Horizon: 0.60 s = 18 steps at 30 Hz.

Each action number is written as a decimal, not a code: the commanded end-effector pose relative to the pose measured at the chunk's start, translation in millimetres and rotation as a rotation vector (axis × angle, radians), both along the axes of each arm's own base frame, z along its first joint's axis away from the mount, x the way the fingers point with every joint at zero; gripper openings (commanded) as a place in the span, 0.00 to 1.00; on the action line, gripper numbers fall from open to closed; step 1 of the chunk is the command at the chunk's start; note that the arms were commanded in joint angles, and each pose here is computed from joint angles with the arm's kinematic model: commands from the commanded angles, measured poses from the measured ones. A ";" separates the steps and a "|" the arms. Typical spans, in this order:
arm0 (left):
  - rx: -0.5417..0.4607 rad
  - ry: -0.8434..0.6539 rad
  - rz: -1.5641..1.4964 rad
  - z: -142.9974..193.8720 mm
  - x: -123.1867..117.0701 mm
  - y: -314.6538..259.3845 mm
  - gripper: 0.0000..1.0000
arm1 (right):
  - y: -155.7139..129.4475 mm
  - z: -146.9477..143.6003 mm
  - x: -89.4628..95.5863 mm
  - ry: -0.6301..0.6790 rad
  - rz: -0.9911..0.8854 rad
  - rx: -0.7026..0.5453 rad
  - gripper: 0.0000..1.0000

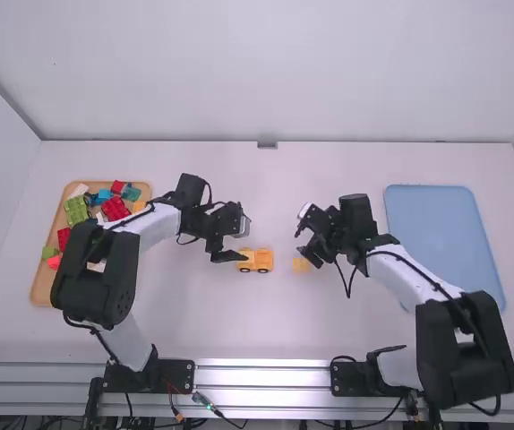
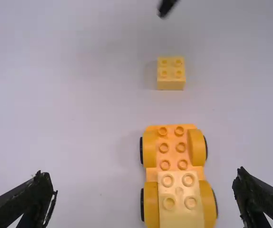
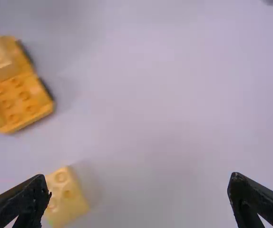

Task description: Assemble lego blocks to make yellow taxi

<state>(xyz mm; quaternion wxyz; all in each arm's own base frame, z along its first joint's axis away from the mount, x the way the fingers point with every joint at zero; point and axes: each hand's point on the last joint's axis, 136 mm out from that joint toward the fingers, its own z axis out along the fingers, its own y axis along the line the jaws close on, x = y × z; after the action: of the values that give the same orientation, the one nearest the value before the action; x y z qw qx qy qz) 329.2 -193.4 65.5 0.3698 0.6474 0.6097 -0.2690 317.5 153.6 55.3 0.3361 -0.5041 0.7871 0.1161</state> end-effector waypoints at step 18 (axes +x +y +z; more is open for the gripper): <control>-0.109 0.028 0.172 -28.3 -18.2 1.2 0.99 | 21.3 -41.4 -43.2 0.001 0.396 0.370 0.99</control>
<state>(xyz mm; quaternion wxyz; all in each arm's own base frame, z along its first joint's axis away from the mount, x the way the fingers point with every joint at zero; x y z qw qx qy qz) 310.5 -190.4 26.0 0.4102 0.5705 0.6564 -0.2746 285.0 171.8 16.3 0.3927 -0.5833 0.6484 0.2918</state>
